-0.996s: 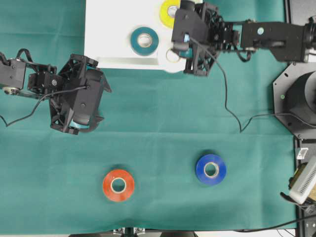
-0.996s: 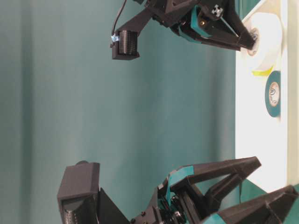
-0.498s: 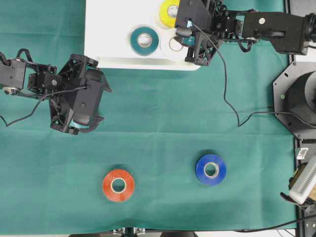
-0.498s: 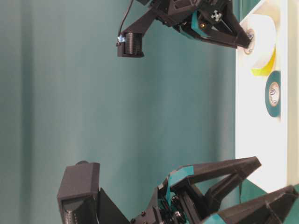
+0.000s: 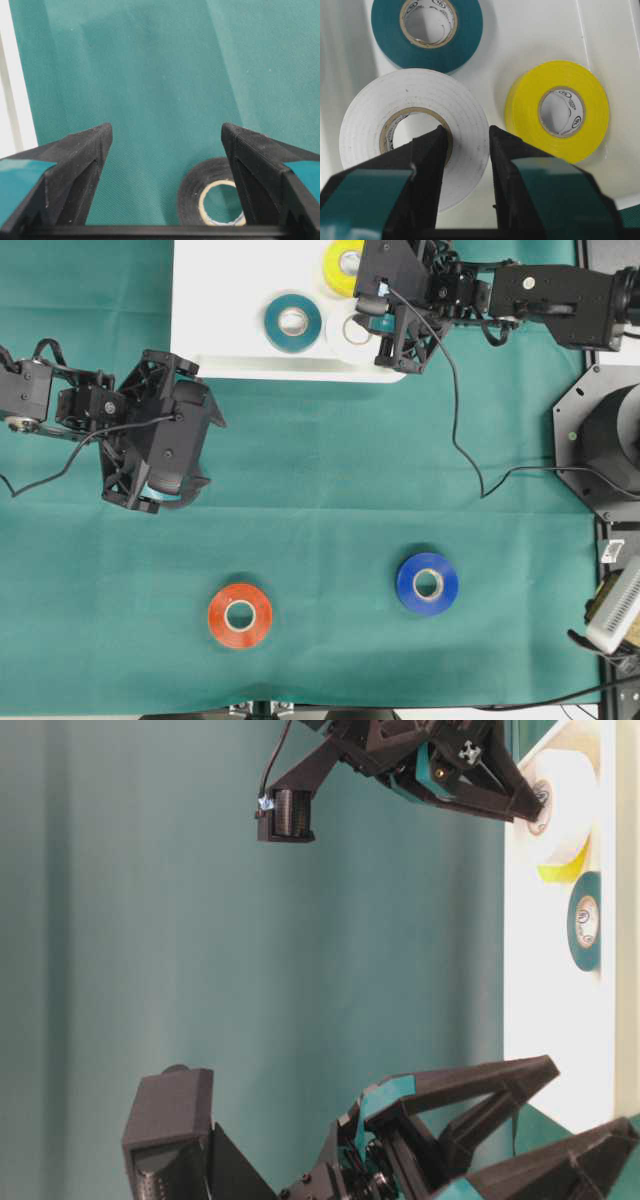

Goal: Put the tape alternately from left to right into the white case.
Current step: 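Release the white tape in the tray and withdraw the right gripper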

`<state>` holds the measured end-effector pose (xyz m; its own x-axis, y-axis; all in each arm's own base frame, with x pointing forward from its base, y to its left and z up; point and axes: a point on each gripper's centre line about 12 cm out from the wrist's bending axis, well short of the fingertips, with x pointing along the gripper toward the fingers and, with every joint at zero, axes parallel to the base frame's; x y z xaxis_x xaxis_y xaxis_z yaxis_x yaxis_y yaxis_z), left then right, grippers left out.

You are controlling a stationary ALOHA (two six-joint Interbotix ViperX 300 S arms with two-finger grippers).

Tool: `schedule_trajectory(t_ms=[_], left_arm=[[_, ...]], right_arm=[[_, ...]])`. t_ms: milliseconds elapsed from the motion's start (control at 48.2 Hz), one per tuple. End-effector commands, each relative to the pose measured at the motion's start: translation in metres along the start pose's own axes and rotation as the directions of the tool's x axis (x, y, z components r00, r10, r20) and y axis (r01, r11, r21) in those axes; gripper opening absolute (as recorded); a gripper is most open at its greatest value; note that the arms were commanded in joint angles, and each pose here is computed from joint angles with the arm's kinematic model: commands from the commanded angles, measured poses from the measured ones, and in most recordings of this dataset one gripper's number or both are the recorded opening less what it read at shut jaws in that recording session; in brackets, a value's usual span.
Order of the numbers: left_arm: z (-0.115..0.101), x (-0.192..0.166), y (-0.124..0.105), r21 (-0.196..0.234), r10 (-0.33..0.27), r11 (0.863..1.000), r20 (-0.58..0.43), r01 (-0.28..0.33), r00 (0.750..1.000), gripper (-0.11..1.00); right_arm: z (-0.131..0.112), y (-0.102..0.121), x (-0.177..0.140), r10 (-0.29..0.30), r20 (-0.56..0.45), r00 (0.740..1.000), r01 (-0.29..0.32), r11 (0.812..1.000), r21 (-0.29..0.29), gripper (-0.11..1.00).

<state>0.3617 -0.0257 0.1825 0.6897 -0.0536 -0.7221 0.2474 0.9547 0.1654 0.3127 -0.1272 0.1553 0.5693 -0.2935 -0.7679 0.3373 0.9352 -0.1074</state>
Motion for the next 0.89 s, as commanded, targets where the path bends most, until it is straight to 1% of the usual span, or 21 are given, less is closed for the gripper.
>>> schedule_trajectory(t_ms=[0,104,166,187,290,519,560,705,871], left_arm=[[0.009,-0.006,0.0,0.001,0.004,1.0,0.034,-0.004,0.999,0.81],[0.008,-0.006,0.0,0.001,0.003,1.0,0.032,-0.004,0.999,0.81],[0.008,-0.006,0.0,0.001,0.003,1.0,0.032,-0.004,0.999,0.81],[0.008,-0.006,0.0,0.001,0.003,1.0,0.032,-0.003,0.999,0.81],[0.008,-0.006,0.0,0.001,0.003,1.0,0.032,-0.003,0.999,0.81],[0.006,-0.006,-0.005,0.005,-0.01,1.0,0.015,0.009,1.0,0.81],[0.006,-0.007,-0.007,-0.001,-0.013,1.0,0.014,0.013,1.0,0.81],[0.005,-0.007,-0.009,-0.048,-0.018,0.999,0.007,0.018,1.0,0.81],[0.003,-0.007,-0.009,-0.059,-0.019,0.998,0.003,0.019,1.0,0.81]], right_arm=[[0.005,-0.002,-0.004,-0.003,0.024,1.0,0.003,1.0,0.001,0.38],[0.005,-0.002,-0.004,-0.003,0.021,1.0,0.003,1.0,0.001,0.69],[0.006,-0.001,-0.004,-0.002,0.024,1.0,0.002,1.0,0.0,0.85],[0.005,-0.002,-0.004,-0.003,0.023,1.0,0.003,1.0,-0.001,0.87],[0.005,-0.002,-0.004,-0.003,0.023,1.0,0.003,1.0,0.002,0.83],[0.006,0.002,-0.012,0.002,0.033,0.999,-0.002,1.0,-0.001,0.83],[0.006,0.004,-0.015,0.007,0.04,0.999,-0.007,1.0,-0.003,0.83],[0.002,0.021,-0.028,0.044,0.067,0.997,-0.042,0.999,-0.031,0.83],[-0.003,0.047,-0.048,0.115,0.12,0.986,-0.109,0.993,-0.053,0.83]])
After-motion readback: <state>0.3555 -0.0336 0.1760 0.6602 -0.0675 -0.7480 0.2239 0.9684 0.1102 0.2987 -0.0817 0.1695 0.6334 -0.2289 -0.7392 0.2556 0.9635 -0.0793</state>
